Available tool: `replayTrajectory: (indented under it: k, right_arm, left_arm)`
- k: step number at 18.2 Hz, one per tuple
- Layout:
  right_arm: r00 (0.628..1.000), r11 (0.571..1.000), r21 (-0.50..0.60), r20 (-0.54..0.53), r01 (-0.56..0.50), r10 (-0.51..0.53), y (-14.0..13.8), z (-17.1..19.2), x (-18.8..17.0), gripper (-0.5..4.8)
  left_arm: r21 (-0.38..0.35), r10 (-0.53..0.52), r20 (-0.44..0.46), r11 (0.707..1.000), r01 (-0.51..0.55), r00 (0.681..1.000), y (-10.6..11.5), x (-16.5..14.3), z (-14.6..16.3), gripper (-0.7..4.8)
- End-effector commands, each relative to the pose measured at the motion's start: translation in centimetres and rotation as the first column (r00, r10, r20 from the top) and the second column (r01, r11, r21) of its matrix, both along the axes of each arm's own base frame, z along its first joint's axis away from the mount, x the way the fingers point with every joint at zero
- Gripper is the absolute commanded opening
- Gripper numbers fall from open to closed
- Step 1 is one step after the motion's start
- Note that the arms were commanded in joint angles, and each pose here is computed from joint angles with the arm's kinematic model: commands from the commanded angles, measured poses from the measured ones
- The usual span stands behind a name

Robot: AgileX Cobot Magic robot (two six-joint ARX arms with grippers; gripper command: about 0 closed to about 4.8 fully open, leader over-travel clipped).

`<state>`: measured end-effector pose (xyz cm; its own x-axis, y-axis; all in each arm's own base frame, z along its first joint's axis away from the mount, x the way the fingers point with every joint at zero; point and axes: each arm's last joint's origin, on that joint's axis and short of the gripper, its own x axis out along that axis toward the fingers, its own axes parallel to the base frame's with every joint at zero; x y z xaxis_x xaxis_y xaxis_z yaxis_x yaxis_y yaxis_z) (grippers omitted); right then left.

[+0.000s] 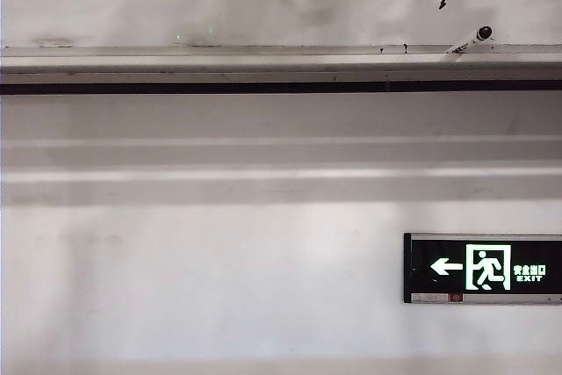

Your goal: Wipe the whiteboard clean using the black magnetic whiteboard eraser attached to the whiteboard.

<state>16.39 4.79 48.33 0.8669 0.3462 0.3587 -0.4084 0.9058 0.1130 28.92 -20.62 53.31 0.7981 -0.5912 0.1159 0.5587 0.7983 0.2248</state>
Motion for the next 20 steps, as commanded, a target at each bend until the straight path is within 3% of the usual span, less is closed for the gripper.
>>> replayTrajectory:
  k: [1,4,8,9,10,11,17,20]
  right_arm:
    - [0.997,0.993,0.087,-0.022,-0.075,0.078,1.6,-0.6,3.0,-0.06]
    - [0.987,0.981,0.108,0.014,-0.162,0.161,5.9,-1.9,6.9,-0.06]
    - [0.998,0.981,0.196,-0.059,0.007,0.005,10.3,-3.1,10.8,0.0]
    - [1.0,0.978,0.207,-0.017,-0.019,0.023,11.2,-3.4,12.2,1.82]
    - [0.999,0.977,0.211,-0.002,-0.032,0.033,11.9,-3.7,13.2,4.04]
    - [1.0,0.973,0.229,-0.019,-0.013,0.017,12.5,-4.0,14.5,4.79]
    - [0.984,0.926,0.334,-0.034,0.178,-0.177,15.1,-4.6,20.1,4.79]
    - [0.98,0.925,0.326,-0.055,0.197,-0.19,15.7,-5.3,21.2,4.79]
  left_arm:
    - [0.015,-0.012,-0.018,1.0,0.013,1.0,3.2,-4.7,2.6,-0.06]
    - [-0.006,-0.013,0.009,1.0,0.013,1.0,5.7,-8.1,4.4,-0.06]
    - [-0.019,-0.013,0.033,1.0,0.013,0.999,7.0,-10.0,5.3,-0.06]
    - [-0.019,-0.013,0.033,1.0,0.013,0.999,7.2,-10.3,5.4,-0.06]
    - [-0.019,-0.012,0.032,1.0,0.013,0.999,7.4,-10.5,5.4,-0.06]
    - [-0.019,-0.013,0.033,1.0,0.013,0.999,7.4,-10.6,5.5,-0.06]
    - [-0.008,-0.013,0.018,1.0,0.013,1.0,7.4,-10.6,5.3,-0.06]
    - [-0.008,-0.013,0.018,1.0,0.013,1.0,7.4,-10.6,5.3,-0.06]
